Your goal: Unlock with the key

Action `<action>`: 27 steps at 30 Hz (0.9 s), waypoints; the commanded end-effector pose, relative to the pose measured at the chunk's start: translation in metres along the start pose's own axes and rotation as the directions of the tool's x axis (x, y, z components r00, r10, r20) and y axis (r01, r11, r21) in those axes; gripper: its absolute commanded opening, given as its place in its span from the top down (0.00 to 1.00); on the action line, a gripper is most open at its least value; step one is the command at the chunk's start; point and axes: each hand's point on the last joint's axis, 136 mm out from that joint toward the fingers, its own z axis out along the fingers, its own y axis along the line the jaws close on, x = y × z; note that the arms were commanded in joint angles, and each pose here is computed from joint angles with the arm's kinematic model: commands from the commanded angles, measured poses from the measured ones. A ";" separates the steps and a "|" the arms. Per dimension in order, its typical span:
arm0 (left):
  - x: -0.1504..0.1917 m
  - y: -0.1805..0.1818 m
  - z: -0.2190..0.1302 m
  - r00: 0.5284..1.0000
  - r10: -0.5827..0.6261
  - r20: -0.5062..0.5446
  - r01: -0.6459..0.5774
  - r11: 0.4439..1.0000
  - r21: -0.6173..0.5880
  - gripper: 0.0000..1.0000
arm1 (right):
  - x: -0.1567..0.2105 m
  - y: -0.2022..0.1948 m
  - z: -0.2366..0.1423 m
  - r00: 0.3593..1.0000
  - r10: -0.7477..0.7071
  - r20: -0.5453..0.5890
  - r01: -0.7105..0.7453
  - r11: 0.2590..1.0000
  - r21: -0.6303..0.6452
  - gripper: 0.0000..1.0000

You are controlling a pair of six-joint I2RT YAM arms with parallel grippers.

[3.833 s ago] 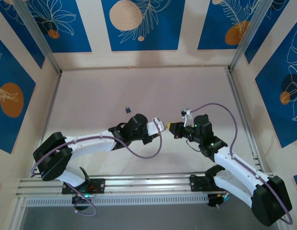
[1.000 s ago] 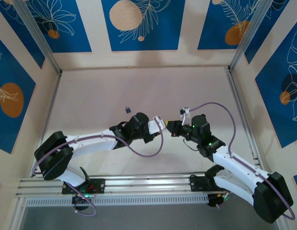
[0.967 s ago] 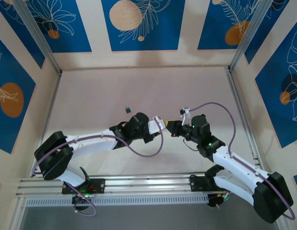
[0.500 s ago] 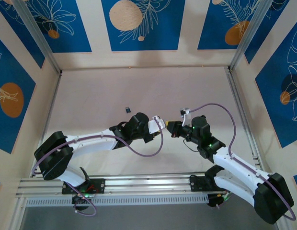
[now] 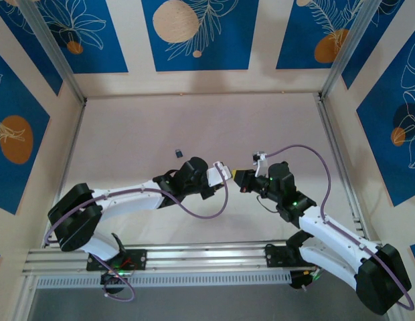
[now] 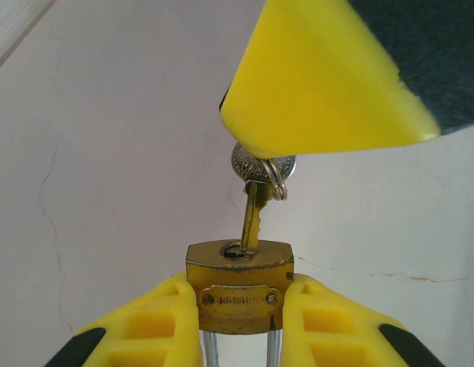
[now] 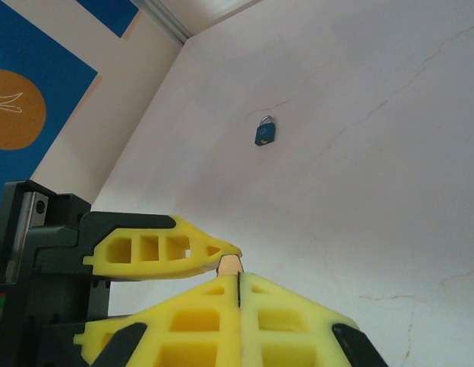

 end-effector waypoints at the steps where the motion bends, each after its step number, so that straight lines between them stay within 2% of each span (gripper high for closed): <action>1: -0.032 0.001 -0.007 0.994 -0.003 0.107 0.003 1.000 0.004 0.85 | 0.004 0.002 0.004 1.000 -0.001 -0.028 0.001 1.000 -0.011 1.00; 10: -0.037 -0.002 -0.008 0.992 -0.015 0.123 0.013 1.000 0.020 0.86 | 0.001 0.004 0.011 0.999 -0.019 -0.028 0.019 1.000 -0.016 1.00; 27: -0.042 -0.001 -0.007 0.989 -0.022 0.144 0.019 1.000 0.020 0.86 | 0.026 0.011 0.025 0.991 -0.026 -0.130 0.015 0.996 -0.086 1.00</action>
